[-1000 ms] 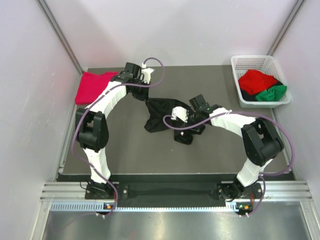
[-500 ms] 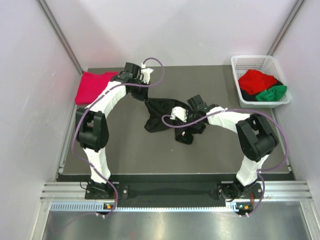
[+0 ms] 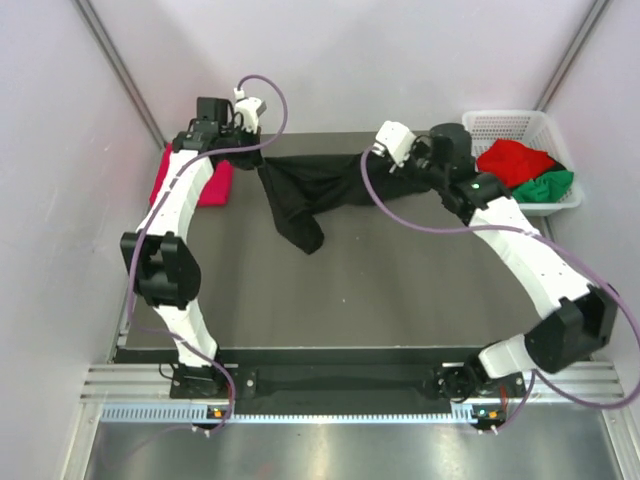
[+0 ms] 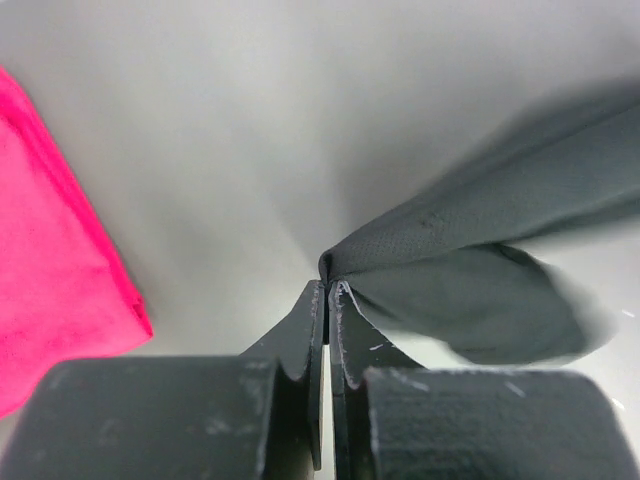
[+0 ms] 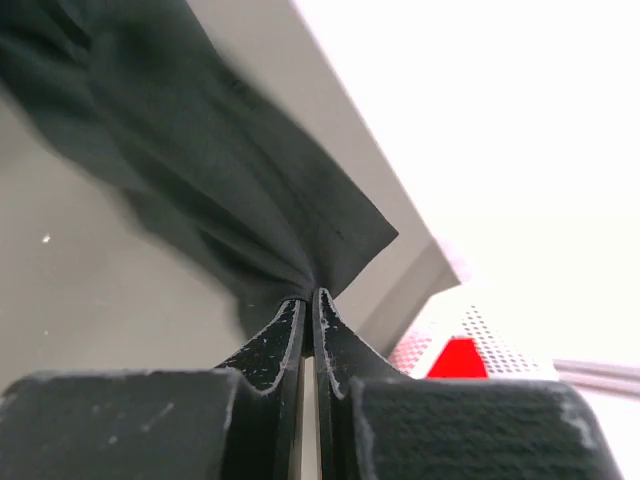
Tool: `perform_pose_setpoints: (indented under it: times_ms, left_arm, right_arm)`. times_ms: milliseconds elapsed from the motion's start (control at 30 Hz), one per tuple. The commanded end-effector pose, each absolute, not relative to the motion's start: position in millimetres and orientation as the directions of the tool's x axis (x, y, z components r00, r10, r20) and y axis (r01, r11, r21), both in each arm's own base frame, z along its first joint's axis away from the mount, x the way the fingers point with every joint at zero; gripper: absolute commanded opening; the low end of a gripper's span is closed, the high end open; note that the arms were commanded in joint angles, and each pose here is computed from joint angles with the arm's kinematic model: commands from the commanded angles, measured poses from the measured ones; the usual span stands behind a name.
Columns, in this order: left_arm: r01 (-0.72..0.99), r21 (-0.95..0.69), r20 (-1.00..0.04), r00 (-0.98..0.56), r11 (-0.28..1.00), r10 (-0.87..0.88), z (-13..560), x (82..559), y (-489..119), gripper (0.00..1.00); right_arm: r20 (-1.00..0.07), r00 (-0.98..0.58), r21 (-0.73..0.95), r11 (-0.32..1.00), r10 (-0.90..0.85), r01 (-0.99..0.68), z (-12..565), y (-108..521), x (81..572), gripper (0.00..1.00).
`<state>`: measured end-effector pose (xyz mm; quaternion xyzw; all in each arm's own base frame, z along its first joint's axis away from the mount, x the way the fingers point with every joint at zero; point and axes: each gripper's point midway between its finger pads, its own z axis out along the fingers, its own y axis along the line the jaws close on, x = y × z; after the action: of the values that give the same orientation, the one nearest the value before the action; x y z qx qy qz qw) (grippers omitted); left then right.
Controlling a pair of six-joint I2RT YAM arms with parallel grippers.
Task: Fold and stack the t-shirts
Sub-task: Flatten the tshirt out
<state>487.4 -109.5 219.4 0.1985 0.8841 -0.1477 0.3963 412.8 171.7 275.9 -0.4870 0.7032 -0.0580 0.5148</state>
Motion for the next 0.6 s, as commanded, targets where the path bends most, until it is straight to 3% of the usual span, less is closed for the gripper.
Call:
perform_pose_setpoints:
  times_ms: [0,300,367,567]
  left_arm:
    - [0.604,-0.068,-0.873,-0.421,0.794,0.246,304,457,-133,0.00]
    - [0.715,-0.013,-0.926,-0.273,0.699,0.262,356,367,-140,0.00]
    - [0.717,-0.011,-0.930,-0.264,0.697,0.257,360,359,-140,0.00]
    - [0.693,-0.117,-0.861,-0.428,0.711,0.276,289,372,-139,0.00]
  right_arm:
    - [-0.734,0.006,-0.557,0.596,-0.679,-0.578,317,161,395,0.00]
    - [-0.825,0.026,-0.456,0.639,-0.565,-0.619,343,154,326,0.01]
    - [-0.807,-0.008,-0.457,0.632,-0.591,-0.626,318,149,324,0.01]
    - [-0.750,-0.039,-0.468,0.572,-0.660,-0.674,254,152,332,0.00]
